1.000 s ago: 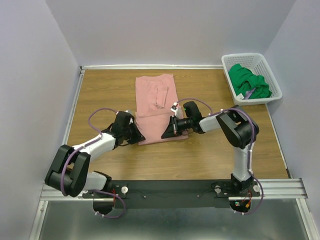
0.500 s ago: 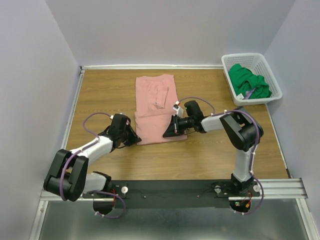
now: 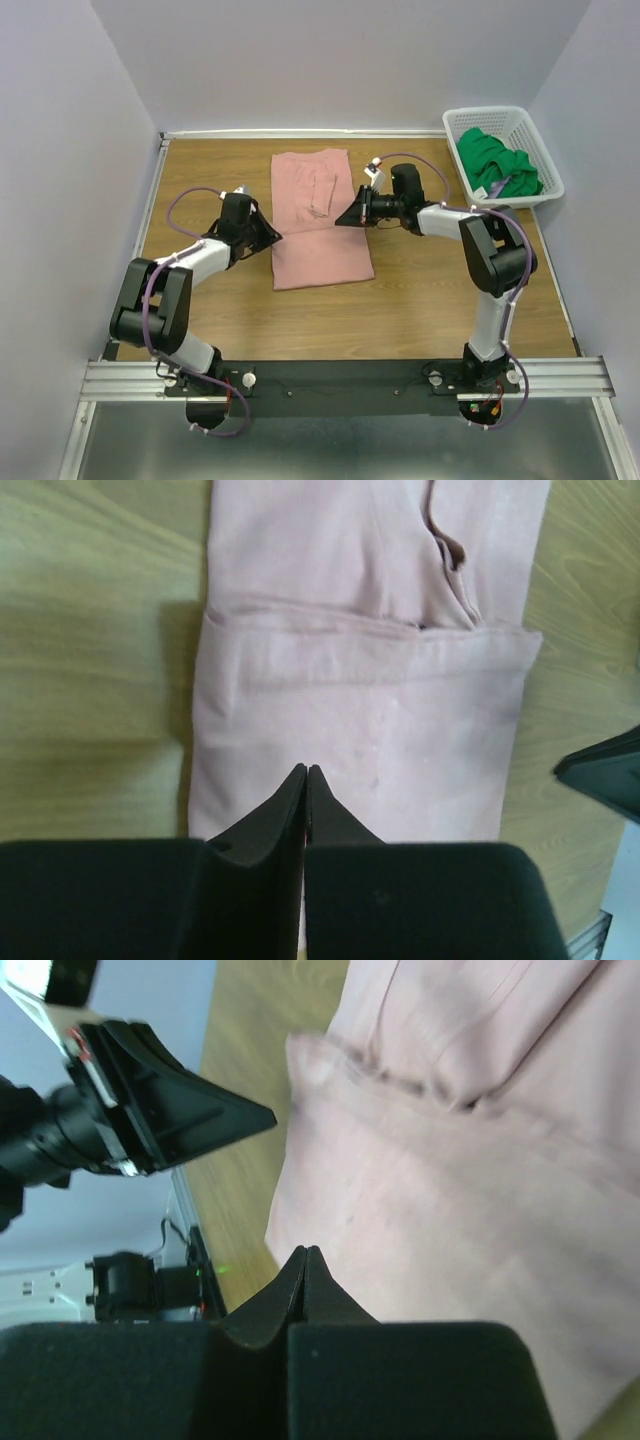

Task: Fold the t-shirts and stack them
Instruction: Fold the tshirt

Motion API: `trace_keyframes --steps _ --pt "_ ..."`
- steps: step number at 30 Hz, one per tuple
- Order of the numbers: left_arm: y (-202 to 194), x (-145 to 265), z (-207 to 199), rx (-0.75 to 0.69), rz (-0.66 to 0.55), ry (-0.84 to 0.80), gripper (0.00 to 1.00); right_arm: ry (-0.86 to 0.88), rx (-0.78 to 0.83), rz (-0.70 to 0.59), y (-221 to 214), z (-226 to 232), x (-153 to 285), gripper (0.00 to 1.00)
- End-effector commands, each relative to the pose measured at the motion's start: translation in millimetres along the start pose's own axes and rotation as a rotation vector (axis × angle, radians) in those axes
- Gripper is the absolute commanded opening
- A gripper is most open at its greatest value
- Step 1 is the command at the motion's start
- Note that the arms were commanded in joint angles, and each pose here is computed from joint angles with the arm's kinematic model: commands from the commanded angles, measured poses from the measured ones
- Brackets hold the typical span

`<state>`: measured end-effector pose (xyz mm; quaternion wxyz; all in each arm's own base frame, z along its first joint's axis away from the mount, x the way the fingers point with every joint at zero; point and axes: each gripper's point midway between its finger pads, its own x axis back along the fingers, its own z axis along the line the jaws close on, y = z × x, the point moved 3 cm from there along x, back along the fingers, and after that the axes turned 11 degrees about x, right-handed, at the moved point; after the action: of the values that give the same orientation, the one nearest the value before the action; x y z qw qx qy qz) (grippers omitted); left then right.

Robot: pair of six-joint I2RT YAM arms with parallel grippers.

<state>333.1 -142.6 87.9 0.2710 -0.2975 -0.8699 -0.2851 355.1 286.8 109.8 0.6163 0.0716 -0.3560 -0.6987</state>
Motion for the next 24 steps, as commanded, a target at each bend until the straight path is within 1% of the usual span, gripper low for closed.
trace_keyframes --steps 1,4,7,11,14,16,17,18,19,20,21,23,24 --pt "15 -19 14 0.003 -0.010 0.006 0.07 -0.032 -0.030 -0.016 12 -33 -2 0.01" --pt "16 -31 27 0.021 0.004 0.033 0.06 -0.061 -0.059 -0.046 22 -57 -1 0.01" --pt "16 -38 34 0.038 0.015 0.045 0.05 -0.104 -0.127 -0.029 8 -93 -8 0.01" --pt "13 -41 38 0.054 0.029 0.042 0.05 -0.185 -0.196 -0.035 -6 -125 -5 0.01" --pt "12 -37 42 0.069 0.041 0.056 0.05 -0.198 -0.200 -0.032 -11 -130 1 0.01" --pt "15 -27 39 0.066 0.029 0.060 0.06 -0.184 -0.170 -0.026 -6 -120 6 0.01" --pt "18 -22 37 0.062 0.017 0.062 0.08 -0.189 -0.156 -0.022 -3 -116 9 0.01" --pt "21 -12 33 0.051 -0.005 0.071 0.09 -0.198 -0.090 -0.042 11 -104 16 0.02" --pt "24 -6 31 0.044 -0.021 0.077 0.11 -0.204 -0.070 -0.045 15 -98 20 0.04" --pt "34 6 23 0.035 -0.074 0.075 0.17 -0.216 -0.035 -0.056 23 -84 30 0.05" --pt "34 6 27 0.034 -0.081 0.097 0.20 -0.230 -0.036 -0.045 20 -86 30 0.07" --pt "35 25 24 0.009 -0.104 0.124 0.29 -0.253 0.009 -0.066 30 -64 43 0.12" --pt "40 36 19 -0.005 -0.144 0.127 0.38 -0.307 0.007 -0.058 26 -64 49 0.15"
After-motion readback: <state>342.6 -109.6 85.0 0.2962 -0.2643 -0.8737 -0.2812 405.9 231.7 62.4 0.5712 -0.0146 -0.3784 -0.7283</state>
